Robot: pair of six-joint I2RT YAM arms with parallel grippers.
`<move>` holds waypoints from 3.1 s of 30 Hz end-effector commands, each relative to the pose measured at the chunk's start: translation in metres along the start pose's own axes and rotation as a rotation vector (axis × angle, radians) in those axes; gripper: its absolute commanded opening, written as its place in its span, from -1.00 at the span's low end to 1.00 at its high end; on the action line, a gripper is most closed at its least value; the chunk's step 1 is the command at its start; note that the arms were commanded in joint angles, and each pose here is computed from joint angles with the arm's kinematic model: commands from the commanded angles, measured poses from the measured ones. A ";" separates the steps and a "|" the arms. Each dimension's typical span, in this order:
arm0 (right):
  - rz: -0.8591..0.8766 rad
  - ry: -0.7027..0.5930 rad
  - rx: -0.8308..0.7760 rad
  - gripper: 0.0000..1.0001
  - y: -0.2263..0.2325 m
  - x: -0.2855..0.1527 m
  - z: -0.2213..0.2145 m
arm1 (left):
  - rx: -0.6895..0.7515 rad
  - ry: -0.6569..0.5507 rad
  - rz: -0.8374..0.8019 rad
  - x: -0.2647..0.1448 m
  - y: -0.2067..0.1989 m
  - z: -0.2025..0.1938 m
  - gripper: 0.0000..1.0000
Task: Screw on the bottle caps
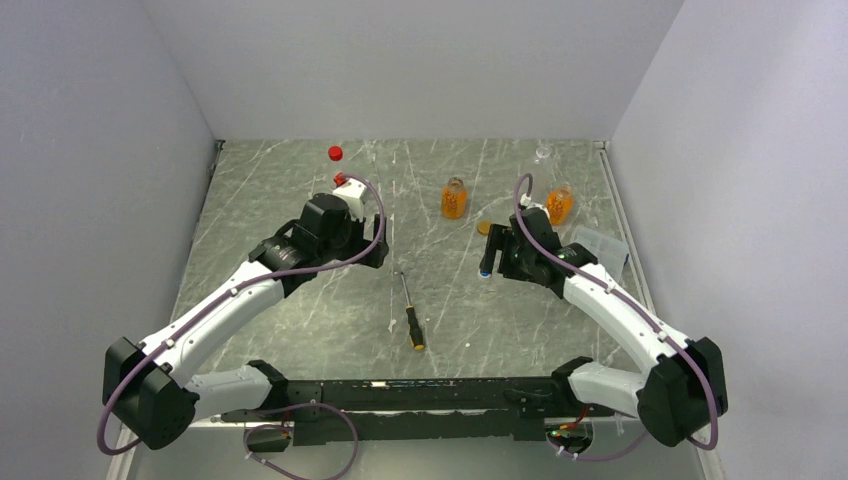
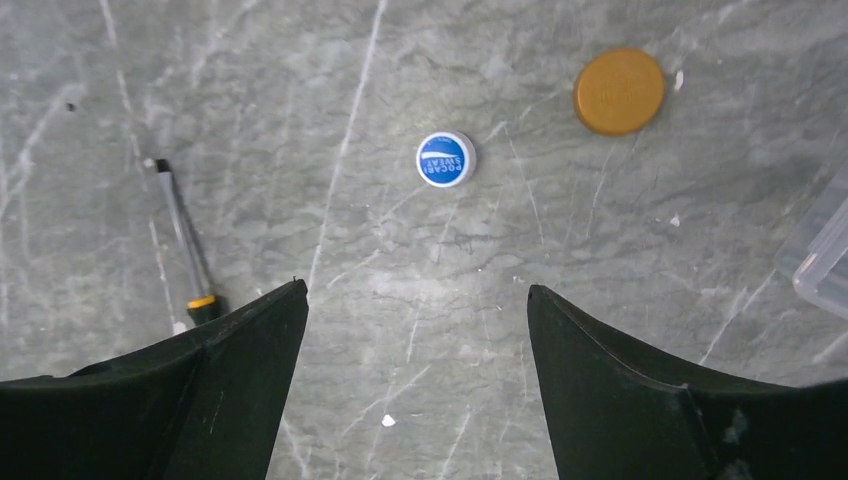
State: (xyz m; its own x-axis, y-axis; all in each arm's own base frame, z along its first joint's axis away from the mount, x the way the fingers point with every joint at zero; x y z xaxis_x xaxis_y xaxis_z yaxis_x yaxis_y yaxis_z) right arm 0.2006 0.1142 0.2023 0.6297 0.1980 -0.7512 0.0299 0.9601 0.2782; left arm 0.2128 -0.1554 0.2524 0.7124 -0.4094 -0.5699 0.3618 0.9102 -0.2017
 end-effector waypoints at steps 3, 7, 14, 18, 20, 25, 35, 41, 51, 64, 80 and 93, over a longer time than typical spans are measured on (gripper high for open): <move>0.020 -0.073 0.020 0.65 0.011 0.020 0.018 | -0.097 0.034 -0.080 0.015 -0.013 -0.001 0.99; 0.017 -0.113 -0.035 0.73 0.029 0.031 0.053 | -0.092 0.016 -0.082 0.018 -0.015 0.008 0.99; -0.042 -0.188 -0.141 0.76 0.060 0.062 0.122 | -0.060 -0.003 -0.082 0.008 -0.015 0.018 0.99; -0.067 -0.164 -0.185 0.66 0.073 0.092 0.146 | -0.039 -0.012 -0.083 0.000 -0.015 0.023 0.99; -0.061 -0.155 -0.203 0.58 0.079 0.104 0.155 | -0.029 -0.021 -0.085 -0.004 -0.015 0.026 0.99; -0.057 -0.132 -0.235 0.43 0.091 0.128 0.171 | -0.012 -0.048 -0.093 -0.013 -0.015 0.032 0.99; -0.093 -0.075 -0.261 0.19 0.095 0.151 0.175 | -0.007 -0.052 -0.092 -0.014 -0.015 0.035 0.99; -0.094 -0.046 -0.275 0.14 0.096 0.159 0.173 | -0.012 -0.050 -0.092 -0.010 -0.015 0.035 0.99; -0.081 -0.008 -0.286 -0.31 0.099 0.164 0.172 | -0.010 -0.058 -0.144 -0.005 -0.020 0.038 0.99; 0.263 -0.044 -0.173 -0.91 0.112 0.019 0.166 | 0.255 -0.304 -0.398 -0.001 -0.035 0.061 0.98; 0.662 -0.092 -0.234 -0.93 0.106 -0.108 0.121 | 0.607 -0.492 -0.674 -0.015 -0.048 0.066 0.98; 0.808 -0.075 -0.257 -0.95 0.115 -0.127 0.115 | 0.611 -0.524 -0.764 0.000 -0.055 0.064 0.98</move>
State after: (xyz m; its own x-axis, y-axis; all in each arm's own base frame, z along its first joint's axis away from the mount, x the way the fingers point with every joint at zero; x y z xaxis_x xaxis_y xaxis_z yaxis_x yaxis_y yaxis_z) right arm 0.2231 0.1746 0.3812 0.4505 0.7860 -0.4234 -0.5606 0.6182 0.5510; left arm 0.2298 -0.2050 0.3089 0.3330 -0.9388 -0.0880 0.9396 0.3225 0.1146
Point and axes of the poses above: each gripper's point midway between its finger pads, its own x axis out along the fingers, its own y axis along the line the jaws close on, z = x × y, the point moved 10 cm from there along -x, back along the fingers, and after that the axes turned 2 degrees about -x, right-handed, at the moved point
